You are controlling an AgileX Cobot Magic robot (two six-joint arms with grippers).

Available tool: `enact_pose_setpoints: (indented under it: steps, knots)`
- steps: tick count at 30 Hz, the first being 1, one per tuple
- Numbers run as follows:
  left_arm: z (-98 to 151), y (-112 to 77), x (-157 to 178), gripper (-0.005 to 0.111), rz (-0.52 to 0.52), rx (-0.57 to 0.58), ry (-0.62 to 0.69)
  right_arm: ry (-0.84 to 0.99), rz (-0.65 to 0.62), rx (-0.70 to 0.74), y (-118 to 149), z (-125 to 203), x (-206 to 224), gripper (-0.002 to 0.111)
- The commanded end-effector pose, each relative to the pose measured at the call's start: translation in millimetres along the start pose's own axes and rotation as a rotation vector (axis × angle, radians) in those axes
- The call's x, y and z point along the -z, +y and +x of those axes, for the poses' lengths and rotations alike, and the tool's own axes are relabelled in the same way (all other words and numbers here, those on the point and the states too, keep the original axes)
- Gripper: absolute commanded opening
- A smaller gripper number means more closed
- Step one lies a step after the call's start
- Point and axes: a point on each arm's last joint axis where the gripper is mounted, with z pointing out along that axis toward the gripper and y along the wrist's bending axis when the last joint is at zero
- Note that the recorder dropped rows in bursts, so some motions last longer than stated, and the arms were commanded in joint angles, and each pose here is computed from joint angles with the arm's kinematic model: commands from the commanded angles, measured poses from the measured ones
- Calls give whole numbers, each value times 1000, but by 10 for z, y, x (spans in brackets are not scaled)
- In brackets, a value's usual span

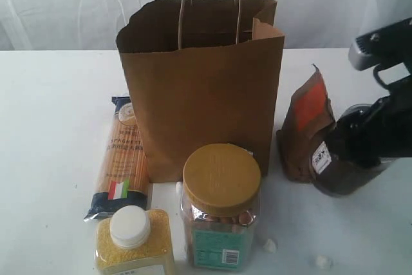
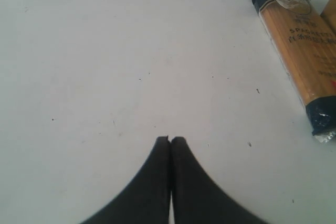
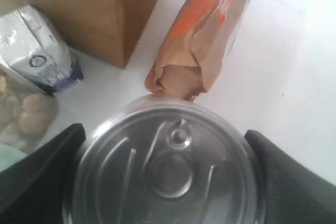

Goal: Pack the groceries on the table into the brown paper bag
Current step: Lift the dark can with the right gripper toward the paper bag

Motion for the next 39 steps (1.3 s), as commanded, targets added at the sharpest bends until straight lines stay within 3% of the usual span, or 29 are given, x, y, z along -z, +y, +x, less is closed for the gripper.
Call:
enact_pose_setpoints:
  steps: [1,4,9,13,18,22,30,39]
  knots:
    - [17,-1,-5,0,4,-2,1,-211,13,11,20,-58,498,63]
    - [17,-1,-5,0,4,-2,1,-390,-18,-75,37,-293,1027,63]
    - [17,-1,-5,0,4,-2,1,-446,-120,-124,64,-921,1384,63]
    - [17,-1,-5,0,4,-2,1,-550,-166,-160,42,-1435,1397,63]
    - [17,-1,-5,0,4,-2,1,-700,-233,-227,9,-1978,1107,63]
    - [17,-1,-5,0,4,-2,1,-726,-283,-254,36,-2134,838,63]
    - [17,-1,-5,0,4,-2,1,-684,-282,-143,239,-2247,327,63]
    - [17,-1,-5,0,4,-2,1,-574,-303,-122,326,-2224,-21,63]
